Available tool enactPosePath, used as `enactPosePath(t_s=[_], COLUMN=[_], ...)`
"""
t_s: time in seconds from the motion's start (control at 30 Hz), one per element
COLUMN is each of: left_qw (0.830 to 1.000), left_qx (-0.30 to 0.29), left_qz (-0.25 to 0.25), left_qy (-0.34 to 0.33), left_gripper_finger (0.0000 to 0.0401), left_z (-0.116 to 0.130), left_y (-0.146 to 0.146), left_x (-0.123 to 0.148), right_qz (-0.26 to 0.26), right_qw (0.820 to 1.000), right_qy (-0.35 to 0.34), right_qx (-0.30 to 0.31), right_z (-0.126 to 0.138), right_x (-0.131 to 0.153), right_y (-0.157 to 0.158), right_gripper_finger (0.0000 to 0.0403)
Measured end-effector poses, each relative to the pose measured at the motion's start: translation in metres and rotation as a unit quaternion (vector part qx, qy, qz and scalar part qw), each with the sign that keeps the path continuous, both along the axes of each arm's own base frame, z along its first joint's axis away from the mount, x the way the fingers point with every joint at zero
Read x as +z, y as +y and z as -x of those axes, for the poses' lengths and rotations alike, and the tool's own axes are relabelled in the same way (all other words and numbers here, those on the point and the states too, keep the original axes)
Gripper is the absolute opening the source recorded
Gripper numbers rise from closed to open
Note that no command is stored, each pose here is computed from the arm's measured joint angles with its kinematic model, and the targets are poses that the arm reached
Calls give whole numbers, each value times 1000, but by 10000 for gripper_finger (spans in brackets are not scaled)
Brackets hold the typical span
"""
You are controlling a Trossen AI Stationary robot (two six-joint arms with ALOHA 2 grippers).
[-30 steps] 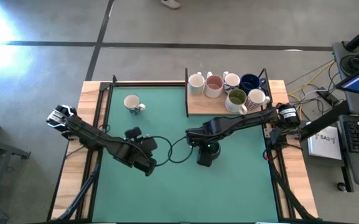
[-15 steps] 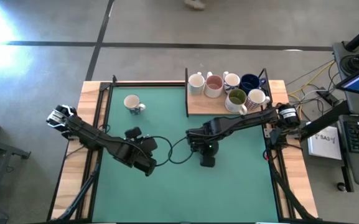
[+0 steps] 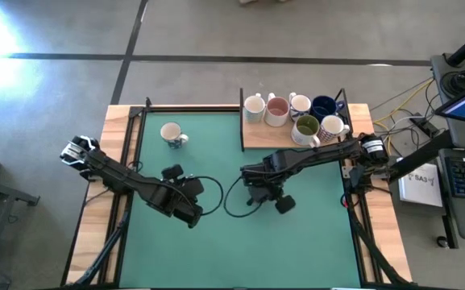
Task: Place coffee mugs
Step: Put the black blue mug on the shelf
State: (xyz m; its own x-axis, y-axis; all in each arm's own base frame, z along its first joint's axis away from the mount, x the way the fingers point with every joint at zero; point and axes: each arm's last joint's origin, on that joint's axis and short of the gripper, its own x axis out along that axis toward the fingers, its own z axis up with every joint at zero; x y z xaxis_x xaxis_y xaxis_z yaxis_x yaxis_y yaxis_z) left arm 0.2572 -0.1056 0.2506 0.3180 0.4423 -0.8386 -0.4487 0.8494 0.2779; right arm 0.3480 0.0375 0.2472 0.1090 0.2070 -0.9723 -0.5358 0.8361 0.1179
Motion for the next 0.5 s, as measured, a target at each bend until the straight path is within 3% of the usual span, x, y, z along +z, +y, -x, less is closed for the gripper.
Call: enactPosePath(t_s=[0.23,0.5], left_qw=[1000,1000], left_qx=[0,0], left_qz=[0,0], left_qy=[0,0], left_gripper_finger=[101,101], left_z=[0,0], left_y=[0,0], left_x=[0,0], right_qz=[49,45], right_qw=[993,998], right_qy=[-32,-21], right_qx=[102,38], right_z=[-2,-2], right_x=[-1,-1], right_y=[-2,-2], right_gripper_finger=[31,103])
